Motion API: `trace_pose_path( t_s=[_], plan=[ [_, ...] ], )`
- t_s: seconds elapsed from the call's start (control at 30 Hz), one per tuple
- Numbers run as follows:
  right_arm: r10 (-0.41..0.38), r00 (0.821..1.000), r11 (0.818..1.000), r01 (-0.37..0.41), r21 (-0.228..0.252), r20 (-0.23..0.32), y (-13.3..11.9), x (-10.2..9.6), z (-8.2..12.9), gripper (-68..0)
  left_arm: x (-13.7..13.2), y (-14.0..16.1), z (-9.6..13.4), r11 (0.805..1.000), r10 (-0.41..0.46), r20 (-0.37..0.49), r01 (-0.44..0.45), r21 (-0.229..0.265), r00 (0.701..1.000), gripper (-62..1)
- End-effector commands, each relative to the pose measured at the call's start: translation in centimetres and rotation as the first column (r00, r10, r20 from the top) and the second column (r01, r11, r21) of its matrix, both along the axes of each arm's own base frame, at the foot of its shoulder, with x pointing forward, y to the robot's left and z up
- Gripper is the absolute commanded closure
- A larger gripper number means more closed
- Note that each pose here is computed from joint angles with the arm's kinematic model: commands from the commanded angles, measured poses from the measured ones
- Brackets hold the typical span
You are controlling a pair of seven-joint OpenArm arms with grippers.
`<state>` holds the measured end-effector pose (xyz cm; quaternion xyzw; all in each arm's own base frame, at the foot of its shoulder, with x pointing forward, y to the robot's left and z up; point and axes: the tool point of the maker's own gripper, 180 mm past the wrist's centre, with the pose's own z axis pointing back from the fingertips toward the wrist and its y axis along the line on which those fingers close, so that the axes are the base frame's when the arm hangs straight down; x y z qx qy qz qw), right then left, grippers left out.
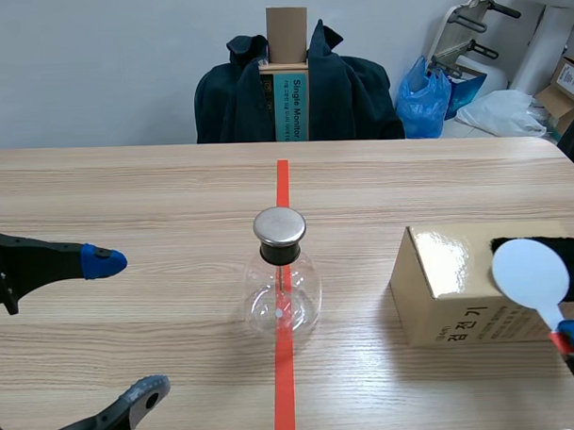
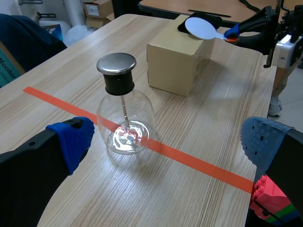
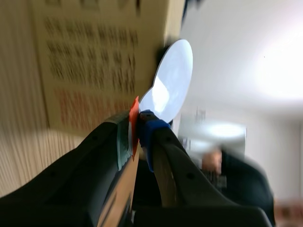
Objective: Do the electroscope experiment.
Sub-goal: 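Rub the plate on the fur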
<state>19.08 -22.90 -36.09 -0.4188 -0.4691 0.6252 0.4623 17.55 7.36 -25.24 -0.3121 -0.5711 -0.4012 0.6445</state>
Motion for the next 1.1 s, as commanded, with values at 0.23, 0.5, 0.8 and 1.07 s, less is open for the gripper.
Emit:
trace_pose_path(
  t_s=[0.23, 0.5, 0.8, 1.07],
  plan=[
    [0.076, 0.997, 0.997, -0.076, -0.003, -0.002, 0.8, -0.1, 0.4, -0.8, 0.2, 0.0, 0.6, 1.000, 0.005, 0.014, -0.004, -0.023, 1.000, -62.3],
    [0.095, 0.995, 0.995, -0.095, 0.001, -0.035, 1.1, -0.5, -0.1, -0.9, 0.2, 0.0, 0.6, 1.000, 0.005, 0.014, -0.004, -0.023, 1.000, -62.3],
    [0.055, 0.997, 0.998, -0.055, -0.002, -0.056, 0.4, -0.5, -0.5, -0.8, 0.2, 0.0, 0.6, 1.000, 0.005, 0.014, -0.004, -0.024, 1.000, -62.3],
    [0.012, 0.998, 1.000, -0.013, -0.022, -0.054, -0.8, -0.4, -0.4, -0.9, 0.2, 0.0, 0.6, 1.000, 0.005, 0.014, -0.004, -0.024, 1.000, -62.3]
  ],
)
